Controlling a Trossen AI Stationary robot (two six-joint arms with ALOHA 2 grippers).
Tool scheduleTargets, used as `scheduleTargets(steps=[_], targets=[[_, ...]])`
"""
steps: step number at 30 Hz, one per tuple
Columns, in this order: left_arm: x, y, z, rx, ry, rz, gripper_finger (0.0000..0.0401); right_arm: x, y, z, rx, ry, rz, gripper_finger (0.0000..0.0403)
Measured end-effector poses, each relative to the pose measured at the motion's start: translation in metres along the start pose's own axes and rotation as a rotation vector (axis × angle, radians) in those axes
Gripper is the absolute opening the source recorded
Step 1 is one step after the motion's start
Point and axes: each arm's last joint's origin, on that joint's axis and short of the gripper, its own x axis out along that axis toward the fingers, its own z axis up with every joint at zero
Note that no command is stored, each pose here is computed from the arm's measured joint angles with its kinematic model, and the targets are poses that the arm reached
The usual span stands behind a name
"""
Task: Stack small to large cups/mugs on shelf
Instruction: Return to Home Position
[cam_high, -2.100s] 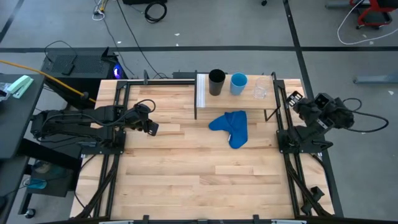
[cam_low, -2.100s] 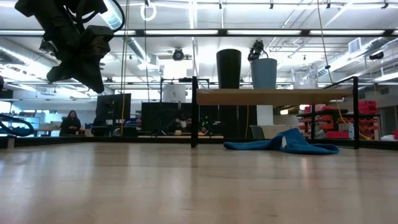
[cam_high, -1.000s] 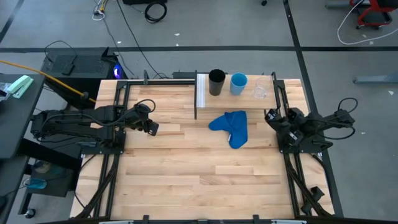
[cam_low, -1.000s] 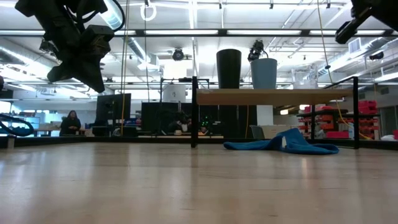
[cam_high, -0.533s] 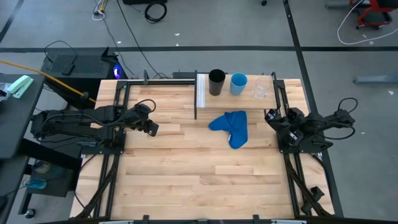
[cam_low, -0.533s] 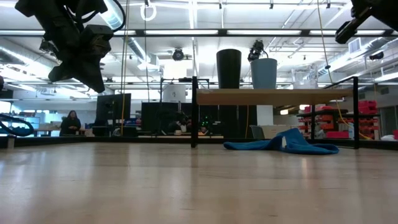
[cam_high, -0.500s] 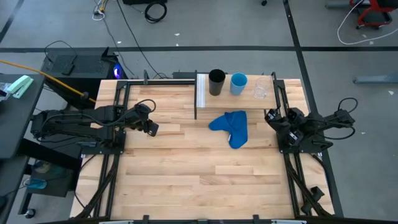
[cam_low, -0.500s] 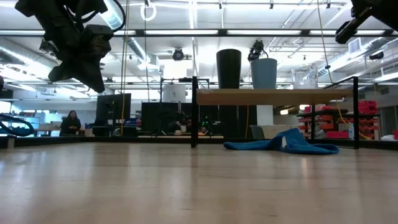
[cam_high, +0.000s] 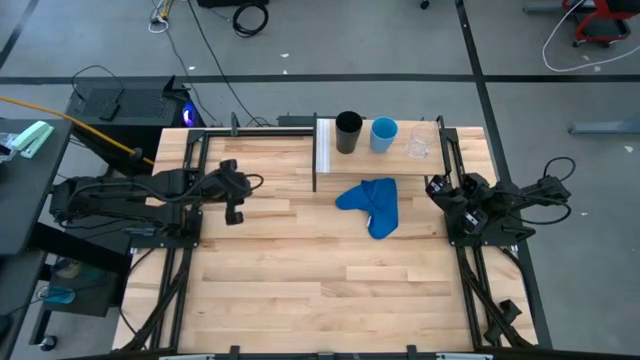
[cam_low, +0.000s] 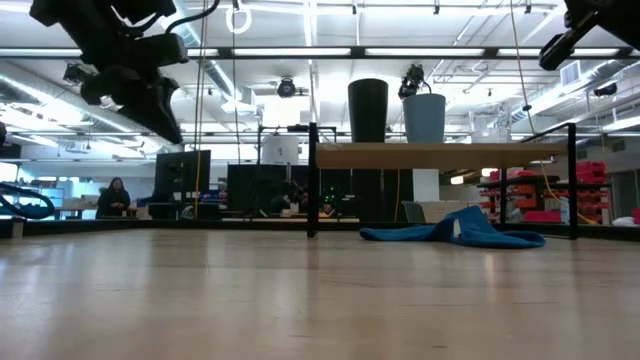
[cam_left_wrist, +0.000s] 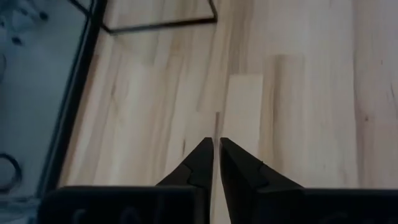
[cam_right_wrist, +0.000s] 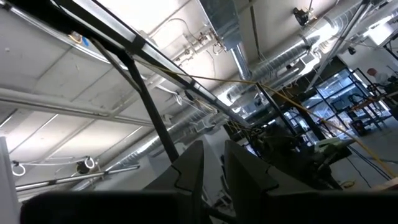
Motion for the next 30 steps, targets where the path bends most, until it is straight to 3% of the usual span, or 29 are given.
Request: scheduleTargets(steps=[3,7,9,11,14,19,21,27,30], targets=[[0.0,0.001,0.004,-0.009,-0.042,0.007,0.004,0.0,0.0,0.0,0.002,0.0,0.0,0.0073],[-0.001,0.004,0.013,-0.255,-0.135,0.037,0.0037,0.0,0.0,0.0,0.003,0.0,0.0,0.0073],[-0.002,0.01,0.023,-0.391,-0.247,0.078,0.0034,0.0,0.0,0.0,0.003,0.0,0.0,0.0073],[-0.008,0.018,0.038,-0.525,-0.423,0.087,0.0033,0.0,0.0,0.0,0.003,0.0,0.0,0.0073],[-0.031,0.032,0.064,-0.65,-0.808,0.094,0.0034,0.0,0.0,0.0,0.003,0.0,0.0,0.0073],[-0.077,0.052,0.08,-0.654,-1.275,0.197,0.0041,0.0,0.0,0.0,0.004,0.0,0.0,0.0073],[-0.095,0.059,0.077,-0.635,-1.277,0.232,0.0042,0.0,0.0,0.0,0.004,0.0,0.001,0.0073],[-0.142,0.068,0.058,-0.58,-0.934,0.209,0.0043,0.0,0.0,0.0,0.012,-0.001,0.001,0.0073],[-0.164,0.07,0.044,-0.603,-0.902,0.189,0.0042,0.0,0.0,0.0,0.012,-0.001,0.001,0.0073]])
